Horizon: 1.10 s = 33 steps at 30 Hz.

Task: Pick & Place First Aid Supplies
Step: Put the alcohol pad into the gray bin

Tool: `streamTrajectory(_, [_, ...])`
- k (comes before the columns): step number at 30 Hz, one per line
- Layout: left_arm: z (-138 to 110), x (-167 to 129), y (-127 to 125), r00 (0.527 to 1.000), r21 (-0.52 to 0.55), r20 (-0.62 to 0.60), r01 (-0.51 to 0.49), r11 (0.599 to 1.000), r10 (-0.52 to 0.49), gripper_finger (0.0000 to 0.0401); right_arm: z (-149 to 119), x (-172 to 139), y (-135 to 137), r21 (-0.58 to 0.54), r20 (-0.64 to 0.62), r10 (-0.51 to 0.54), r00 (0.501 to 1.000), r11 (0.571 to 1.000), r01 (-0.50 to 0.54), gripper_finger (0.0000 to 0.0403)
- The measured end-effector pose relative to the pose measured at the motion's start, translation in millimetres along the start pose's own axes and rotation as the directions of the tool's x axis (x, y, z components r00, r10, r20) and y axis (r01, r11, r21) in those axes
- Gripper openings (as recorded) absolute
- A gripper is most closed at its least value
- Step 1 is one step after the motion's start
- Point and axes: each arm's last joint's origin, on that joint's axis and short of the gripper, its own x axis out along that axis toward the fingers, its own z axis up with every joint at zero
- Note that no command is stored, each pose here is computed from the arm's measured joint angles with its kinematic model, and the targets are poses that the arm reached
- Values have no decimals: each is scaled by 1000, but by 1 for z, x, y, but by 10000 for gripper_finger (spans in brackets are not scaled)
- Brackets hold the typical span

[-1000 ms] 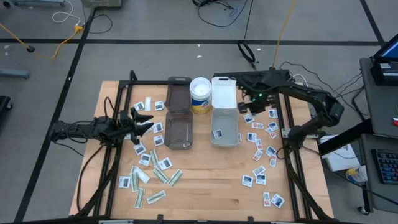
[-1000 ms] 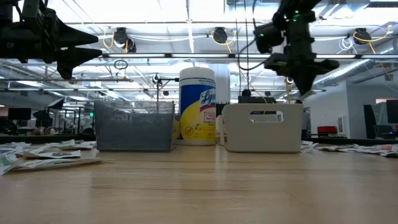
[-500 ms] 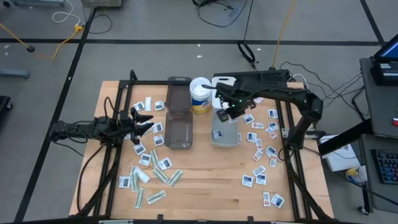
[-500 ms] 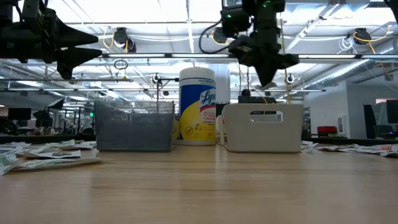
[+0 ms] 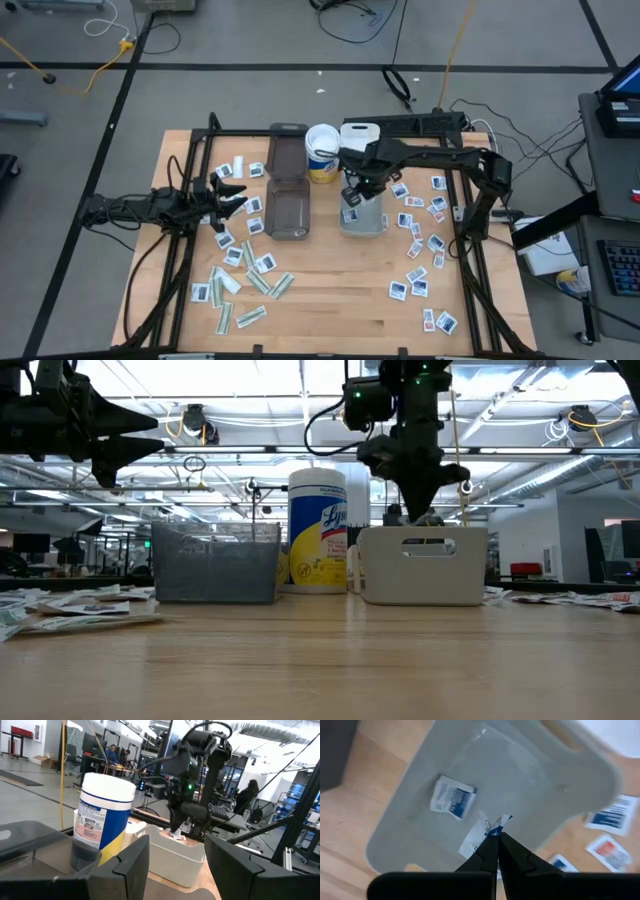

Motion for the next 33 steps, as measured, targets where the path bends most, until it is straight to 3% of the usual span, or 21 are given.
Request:
streamTrajectory(14, [0,0,0,1000,1,0,0,1000,0,196,-27,67,-1,-90,5,-18,1000,996,19,3])
streamTrajectory(19, [0,0,0,1000,0,0,0,1000,0,196,-29,74,-4,-106,2,-19,1000,994,19,18])
streamTrajectory(33, [0,0,0,1000,1,-1,0,1000,0,196,-28,70,2,-190,-12,42,999,981,-43,147])
